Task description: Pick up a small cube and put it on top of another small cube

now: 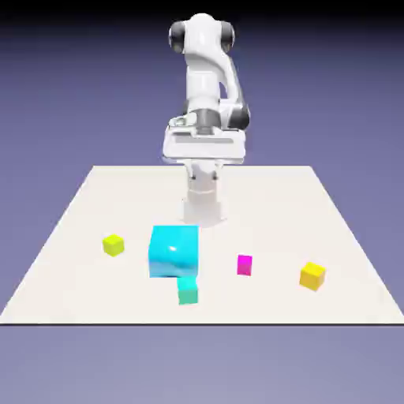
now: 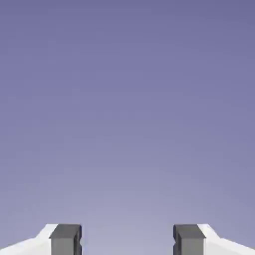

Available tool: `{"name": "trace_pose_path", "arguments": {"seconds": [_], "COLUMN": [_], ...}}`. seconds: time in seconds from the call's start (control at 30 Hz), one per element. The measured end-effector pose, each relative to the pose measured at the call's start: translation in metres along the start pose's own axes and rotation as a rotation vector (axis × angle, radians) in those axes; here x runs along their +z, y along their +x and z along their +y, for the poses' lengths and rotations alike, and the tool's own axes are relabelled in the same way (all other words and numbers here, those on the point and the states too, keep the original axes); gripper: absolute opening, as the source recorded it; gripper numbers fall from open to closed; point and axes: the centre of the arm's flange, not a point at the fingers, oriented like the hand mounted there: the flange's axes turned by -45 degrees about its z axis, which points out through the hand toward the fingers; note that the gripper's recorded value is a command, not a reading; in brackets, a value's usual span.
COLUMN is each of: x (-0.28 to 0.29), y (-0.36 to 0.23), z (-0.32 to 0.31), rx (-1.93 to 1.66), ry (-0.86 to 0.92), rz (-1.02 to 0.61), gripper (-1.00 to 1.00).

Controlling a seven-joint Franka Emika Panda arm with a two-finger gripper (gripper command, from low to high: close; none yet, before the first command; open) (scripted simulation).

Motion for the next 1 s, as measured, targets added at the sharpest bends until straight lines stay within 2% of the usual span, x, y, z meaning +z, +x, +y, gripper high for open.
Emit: {"name": "trace_pose_path", "arguments": {"seconds": [0.2, 0.43, 0.7, 0.87, 0.9, 1.0], "x": [0.073, 0.132, 0.176, 0.214, 0.217, 0.209], "y": [-0.035, -0.108, -0.205, -0.248, -0.252, -0.241], "z": [-0.078, -0.167, -0.220, -0.198, -0.196, -0.202], "rx": [-0.360, -0.838, -1.375, -1.375, -1.375, -1.375], "ry": [0.113, 0.183, 0.129, 0.128, 0.129, 0.128], "rz": [-0.335, -0.700, -1.095, -1.095, -1.095, -1.095], "gripper": [0.00, 0.00, 0.00, 0.00, -1.00, -1.00]}}
